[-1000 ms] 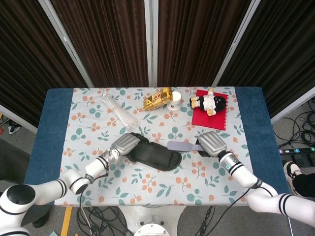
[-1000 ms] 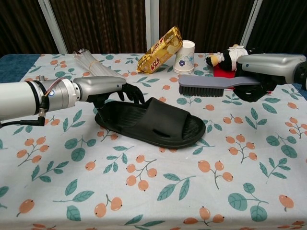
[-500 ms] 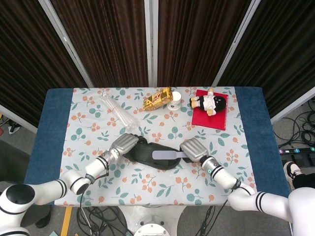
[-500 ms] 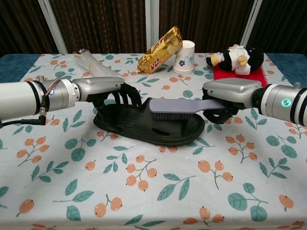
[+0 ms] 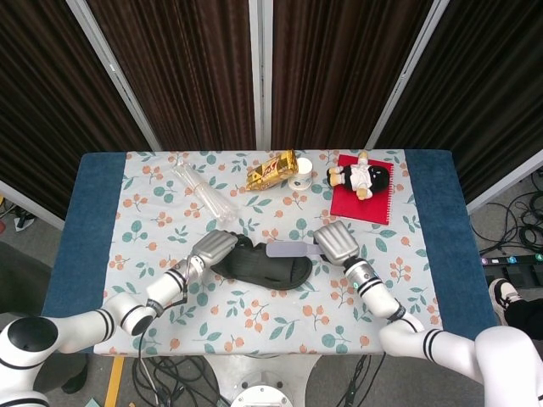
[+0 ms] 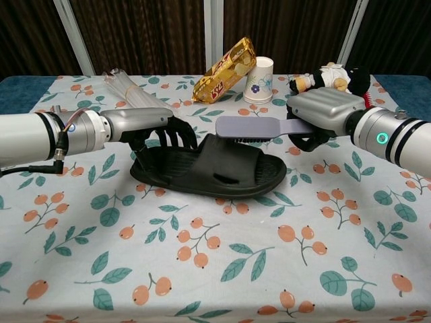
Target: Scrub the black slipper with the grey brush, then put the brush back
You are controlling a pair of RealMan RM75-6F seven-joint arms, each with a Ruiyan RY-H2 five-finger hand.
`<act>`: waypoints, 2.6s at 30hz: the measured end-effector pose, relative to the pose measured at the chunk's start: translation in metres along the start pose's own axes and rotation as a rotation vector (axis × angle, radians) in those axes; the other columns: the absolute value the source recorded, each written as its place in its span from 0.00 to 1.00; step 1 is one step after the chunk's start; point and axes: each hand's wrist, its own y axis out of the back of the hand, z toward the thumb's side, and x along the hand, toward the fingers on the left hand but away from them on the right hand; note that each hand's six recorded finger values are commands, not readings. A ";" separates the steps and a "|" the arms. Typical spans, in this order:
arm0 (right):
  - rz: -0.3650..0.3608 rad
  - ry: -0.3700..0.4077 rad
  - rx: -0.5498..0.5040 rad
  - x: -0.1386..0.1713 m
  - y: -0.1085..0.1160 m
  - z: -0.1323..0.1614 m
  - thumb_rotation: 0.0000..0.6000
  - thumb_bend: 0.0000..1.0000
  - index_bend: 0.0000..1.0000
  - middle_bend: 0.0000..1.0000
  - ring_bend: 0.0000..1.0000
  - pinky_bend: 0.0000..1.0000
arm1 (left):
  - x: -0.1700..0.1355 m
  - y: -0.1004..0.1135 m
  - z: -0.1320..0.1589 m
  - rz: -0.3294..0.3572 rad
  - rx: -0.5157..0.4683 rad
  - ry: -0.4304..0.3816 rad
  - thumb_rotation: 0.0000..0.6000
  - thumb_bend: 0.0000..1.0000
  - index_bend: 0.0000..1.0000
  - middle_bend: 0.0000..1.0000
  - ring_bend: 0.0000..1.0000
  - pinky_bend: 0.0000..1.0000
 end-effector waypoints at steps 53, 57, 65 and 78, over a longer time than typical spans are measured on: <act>0.152 0.269 0.092 0.052 -0.019 0.033 1.00 0.62 1.00 1.00 1.00 1.00 | 0.002 0.002 0.002 -0.008 0.029 0.007 1.00 0.20 0.37 0.48 0.33 0.34; 0.083 0.237 0.025 0.062 0.004 0.016 1.00 0.62 1.00 1.00 1.00 1.00 | -0.002 0.003 0.006 0.001 0.033 -0.007 1.00 0.20 0.17 0.28 0.16 0.27; 0.013 0.037 -0.049 0.069 0.039 -0.057 1.00 0.59 1.00 1.00 1.00 1.00 | -0.019 0.019 0.016 0.062 0.034 -0.049 1.00 0.19 0.11 0.12 0.03 0.16; 0.102 -0.119 -0.070 0.034 0.001 -0.085 1.00 0.19 0.55 0.54 0.48 0.55 | -0.092 0.077 -0.015 0.306 0.009 -0.003 1.00 0.19 0.11 0.12 0.03 0.16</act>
